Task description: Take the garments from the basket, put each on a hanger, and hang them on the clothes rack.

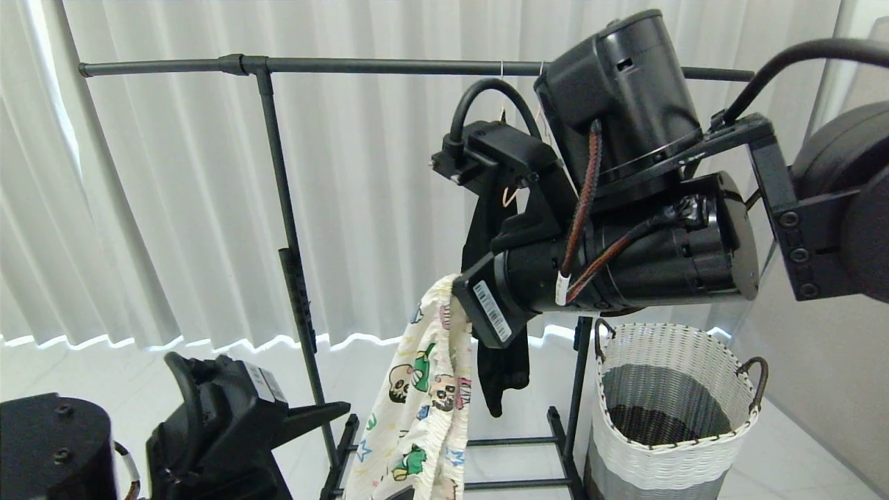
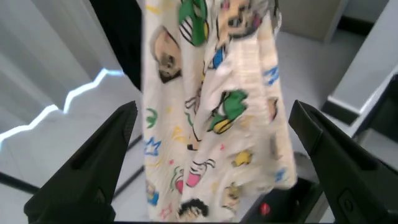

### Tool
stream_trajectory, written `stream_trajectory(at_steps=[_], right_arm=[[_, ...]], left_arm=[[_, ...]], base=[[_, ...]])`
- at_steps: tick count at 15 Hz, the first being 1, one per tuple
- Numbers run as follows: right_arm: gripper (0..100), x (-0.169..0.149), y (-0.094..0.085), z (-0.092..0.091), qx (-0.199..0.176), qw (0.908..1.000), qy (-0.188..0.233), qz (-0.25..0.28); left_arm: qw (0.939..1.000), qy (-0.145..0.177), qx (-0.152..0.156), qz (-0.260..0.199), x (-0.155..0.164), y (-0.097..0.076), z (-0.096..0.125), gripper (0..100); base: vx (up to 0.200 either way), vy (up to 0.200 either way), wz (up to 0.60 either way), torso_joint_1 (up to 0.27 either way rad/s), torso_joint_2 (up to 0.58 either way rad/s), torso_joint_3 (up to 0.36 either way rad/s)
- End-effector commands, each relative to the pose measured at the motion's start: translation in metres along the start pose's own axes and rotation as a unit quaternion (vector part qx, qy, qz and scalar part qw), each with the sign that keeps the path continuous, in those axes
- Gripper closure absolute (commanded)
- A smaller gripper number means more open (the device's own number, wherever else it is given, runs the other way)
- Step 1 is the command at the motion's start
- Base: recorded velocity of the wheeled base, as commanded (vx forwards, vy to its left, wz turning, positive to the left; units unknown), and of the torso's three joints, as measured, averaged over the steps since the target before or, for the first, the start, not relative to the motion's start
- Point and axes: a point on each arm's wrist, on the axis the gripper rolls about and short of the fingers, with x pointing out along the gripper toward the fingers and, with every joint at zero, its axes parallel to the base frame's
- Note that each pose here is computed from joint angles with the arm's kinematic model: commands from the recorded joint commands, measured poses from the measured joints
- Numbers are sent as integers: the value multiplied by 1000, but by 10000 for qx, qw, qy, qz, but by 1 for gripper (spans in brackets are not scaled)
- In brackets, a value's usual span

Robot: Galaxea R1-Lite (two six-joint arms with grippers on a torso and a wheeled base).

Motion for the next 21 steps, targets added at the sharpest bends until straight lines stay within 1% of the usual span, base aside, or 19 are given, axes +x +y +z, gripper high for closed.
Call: stream_trajectory(at_steps=[1, 2, 3, 4, 6, 8, 9, 11, 12, 14, 15, 16, 17, 18, 20, 21], right_arm=[[100, 3, 18, 8, -76, 9996, -133, 218], [100, 5, 25, 11, -115, 9994, -176, 291], [100, 6, 29, 12, -133, 9992, -202, 332], [100, 10, 33, 14, -150, 9989, -235, 373], [100, 17, 35, 16, -156, 9989, -243, 365], [100, 21, 34, 17, -146, 9990, -257, 344], [100, 21, 34, 18, -152, 9989, -272, 345], [100, 21, 34, 18, -152, 9989, -272, 345], [100, 21, 34, 19, -149, 9989, -288, 337], [100, 20, 35, 19, -152, 9989, -288, 344], [100, 20, 35, 19, -164, 9988, -289, 350], [100, 20, 35, 19, -171, 9988, -289, 350], [100, 20, 35, 19, -185, 9988, -297, 350], [100, 18, 36, 21, -183, 9986, -336, 357], [100, 16, 35, 23, -183, 9985, -381, 358], [100, 16, 38, 23, -188, 9983, -390, 385]], left_arm=[[9988, 480, -108, 6, 10, 1, -16, 0], [9985, 480, -258, 6, 11, 1, -15, 0], [9985, 473, -283, -20, 11, 0, -15, 0], [9986, 453, -233, -158, 10, -6, -15, 0], [9986, 417, -194, -256, 7, -9, -15, 0], [9987, 365, -239, -268, 8, -10, -12, 0], [9984, 330, -370, -257, 8, -9, -9, 0], [9965, 246, -764, -218, 10, -9, -3, 0], [9955, 241, -893, -200, 11, -9, -3, 0], [9952, 294, -910, -188, 11, -9, -5, 0], [9943, 537, -915, 59, 16, -8, -14, 0], [9923, 740, -889, 441, 19, -6, -23, 0], [9881, 953, -831, 875, 21, -4, -32, 0], [9853, 1041, -788, 1103, 19, -4, -38, 0], [9847, 1078, -795, 1112, 15, -4, -42, 0], [9826, 1204, -799, 1168, 15, -3, -48, 0]], base=[[0, 0, 0, 0, 0, 0], [0, 0, 0, 0, 0, 0], [0, 0, 0, 0, 0, 0], [0, 0, 0, 0, 0, 0], [0, 0, 0, 0, 0, 0], [0, 0, 0, 0, 0, 0], [0, 0, 0, 0, 0, 0], [0, 0, 0, 0, 0, 0], [0, 0, 0, 0, 0, 0], [0, 0, 0, 0, 0, 0], [0, 0, 0, 0, 0, 0], [0, 0, 0, 0, 0, 0], [0, 0, 0, 0, 0, 0], [0, 0, 0, 0, 0, 0], [0, 0, 0, 0, 0, 0], [0, 0, 0, 0, 0, 0]])
